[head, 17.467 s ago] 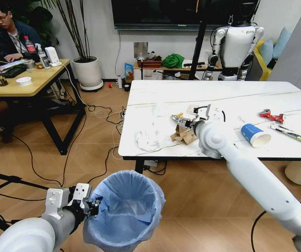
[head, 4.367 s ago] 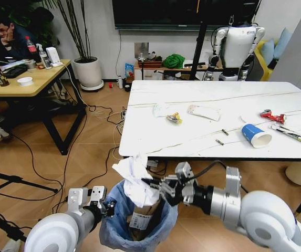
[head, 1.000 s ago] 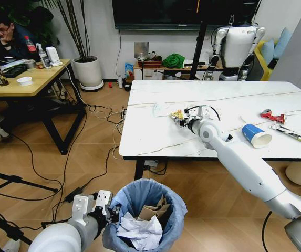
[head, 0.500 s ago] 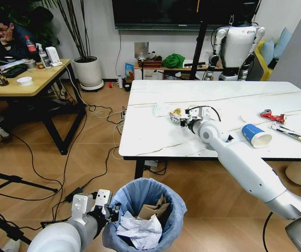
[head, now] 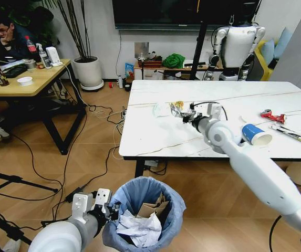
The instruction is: Pick up the trash bin and place the trash from the table into it.
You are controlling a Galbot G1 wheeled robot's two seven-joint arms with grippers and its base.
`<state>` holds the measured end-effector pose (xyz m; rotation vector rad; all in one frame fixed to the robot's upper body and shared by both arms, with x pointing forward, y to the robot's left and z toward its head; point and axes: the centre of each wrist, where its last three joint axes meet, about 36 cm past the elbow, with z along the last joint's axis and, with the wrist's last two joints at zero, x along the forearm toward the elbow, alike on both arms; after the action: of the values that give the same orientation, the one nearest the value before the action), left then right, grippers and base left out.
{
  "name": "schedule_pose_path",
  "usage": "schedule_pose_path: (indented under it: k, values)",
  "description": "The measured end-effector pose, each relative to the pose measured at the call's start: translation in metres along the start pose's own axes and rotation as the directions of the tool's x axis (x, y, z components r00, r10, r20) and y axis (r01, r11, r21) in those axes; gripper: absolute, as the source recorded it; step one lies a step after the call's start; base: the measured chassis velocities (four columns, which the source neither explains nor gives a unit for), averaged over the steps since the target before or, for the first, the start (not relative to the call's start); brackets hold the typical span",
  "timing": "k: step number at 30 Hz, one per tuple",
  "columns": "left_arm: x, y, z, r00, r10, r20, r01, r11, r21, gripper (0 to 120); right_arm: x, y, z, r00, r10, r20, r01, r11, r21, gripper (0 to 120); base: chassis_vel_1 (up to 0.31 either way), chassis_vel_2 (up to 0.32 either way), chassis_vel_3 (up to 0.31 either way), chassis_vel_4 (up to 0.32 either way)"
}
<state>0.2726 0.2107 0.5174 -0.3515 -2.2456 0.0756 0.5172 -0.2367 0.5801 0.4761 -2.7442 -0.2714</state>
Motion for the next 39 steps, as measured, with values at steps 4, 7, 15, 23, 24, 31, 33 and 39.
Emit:
schedule_pose_path:
  k: [4, 7, 15, 23, 24, 31, 33, 39]
  values:
    - [-0.001, 0.000, 0.000, 1.000, -0.001, -0.005, 0.001, 1.000, 0.004, 0, 0.033, 0.012, -0.009, 0.995, -0.087, 0.037, 0.087, 0.996, -0.003, 0, 0.000, 0.000, 0.000, 0.000]
    - [-0.003, 0.000, 0.000, 1.000, -0.005, -0.011, 0.006, 1.000, 0.011, 0, 0.054, 0.020, -0.011, 0.988, -0.147, 0.054, 0.147, 0.989, 0.017, 0, 0.000, 0.000, 0.000, 0.000]
    - [-0.007, 0.003, 0.000, 1.000, -0.020, -0.017, 0.021, 1.000, 0.017, 0, 0.119, 0.059, 0.009, 0.931, -0.365, 0.023, 0.361, 0.928, 0.096, 0, 0.000, 0.000, 0.000, 0.000]
    - [-0.005, 0.006, -0.004, 0.999, -0.047, -0.009, 0.047, 0.998, 0.029, 0, 0.149, 0.086, 0.037, 0.858, -0.506, -0.093, 0.514, 0.849, 0.121, 0, 0.000, 0.000, 0.000, 0.000]
    - [-0.005, 0.007, -0.005, 0.999, -0.048, -0.008, 0.048, 0.998, 0.027, 0, 0.153, 0.088, 0.041, 0.850, -0.516, -0.110, 0.526, 0.841, 0.126, 0, 0.000, 0.000, 0.000, 0.000]
    - [-0.006, 0.005, -0.007, 0.999, -0.043, -0.010, 0.043, 0.999, 0.020, 0, 0.167, 0.093, 0.058, 0.807, -0.555, -0.205, 0.587, 0.792, 0.167, 0, 0.000, 0.000, 0.000, 0.000]
    - [-0.007, 0.005, -0.007, 0.999, -0.041, -0.011, 0.041, 0.999, 0.019, 0, 0.167, 0.095, 0.063, 0.799, -0.558, -0.224, 0.595, 0.785, 0.169, 0, 0.000, 0.000, 0.000, 0.000]
    - [-0.006, 0.005, -0.007, 0.999, -0.039, -0.018, 0.039, 0.999, 0.012, 0, 0.160, 0.101, 0.089, 0.800, -0.532, -0.278, 0.586, 0.791, 0.176, 0, 0.000, 0.000, 0.000, 0.000]
